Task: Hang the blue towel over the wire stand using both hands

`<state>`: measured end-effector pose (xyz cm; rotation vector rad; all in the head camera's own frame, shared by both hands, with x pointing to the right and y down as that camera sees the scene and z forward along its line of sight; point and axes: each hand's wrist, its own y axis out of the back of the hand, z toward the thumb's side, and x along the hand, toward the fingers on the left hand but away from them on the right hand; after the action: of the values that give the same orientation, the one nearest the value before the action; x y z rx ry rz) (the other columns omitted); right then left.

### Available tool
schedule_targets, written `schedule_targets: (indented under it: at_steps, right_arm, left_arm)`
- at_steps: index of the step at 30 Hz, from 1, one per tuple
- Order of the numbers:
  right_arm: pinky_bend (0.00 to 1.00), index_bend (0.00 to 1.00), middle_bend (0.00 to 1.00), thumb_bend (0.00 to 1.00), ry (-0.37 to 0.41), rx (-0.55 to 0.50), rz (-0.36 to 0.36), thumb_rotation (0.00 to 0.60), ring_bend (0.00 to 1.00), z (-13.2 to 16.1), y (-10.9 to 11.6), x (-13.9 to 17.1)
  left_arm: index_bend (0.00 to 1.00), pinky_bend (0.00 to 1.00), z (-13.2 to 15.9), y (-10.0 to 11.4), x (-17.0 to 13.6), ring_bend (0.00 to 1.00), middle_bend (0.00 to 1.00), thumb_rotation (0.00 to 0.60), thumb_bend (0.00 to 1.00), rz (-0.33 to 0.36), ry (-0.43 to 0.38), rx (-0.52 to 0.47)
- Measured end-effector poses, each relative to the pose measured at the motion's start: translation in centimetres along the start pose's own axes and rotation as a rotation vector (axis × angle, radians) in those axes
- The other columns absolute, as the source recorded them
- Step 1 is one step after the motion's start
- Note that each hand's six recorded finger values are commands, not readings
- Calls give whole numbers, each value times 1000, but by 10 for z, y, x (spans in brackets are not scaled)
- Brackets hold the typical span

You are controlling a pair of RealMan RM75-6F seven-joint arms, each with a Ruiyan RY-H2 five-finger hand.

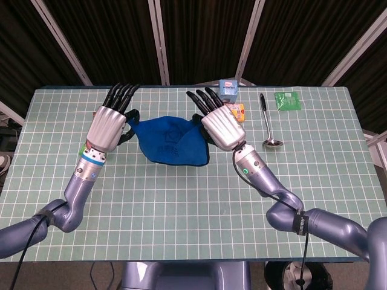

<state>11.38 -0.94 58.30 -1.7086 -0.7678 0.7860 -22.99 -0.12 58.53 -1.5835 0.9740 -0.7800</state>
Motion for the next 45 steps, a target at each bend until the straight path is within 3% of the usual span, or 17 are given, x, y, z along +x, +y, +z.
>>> schedule_targets:
  at_steps: [12,27,45]
  right_arm:
    - [0,614,35,601,-96,-35,53,600,0,-33,-36,-9]
    - [0,614,37,600,-129,-50,136,600,0,-54,-80,4]
    - [0,599,45,572,-128,-59,151,600,0,-59,-96,14]
  left_arm:
    - [807,0,-11,-31,13,0,0,600,455,-50,53,10]
    - [807,0,-15,-76,2,0,0,600,455,-158,86,4]
    - [802,0,-20,-97,-4,0,0,600,454,-195,109,1]
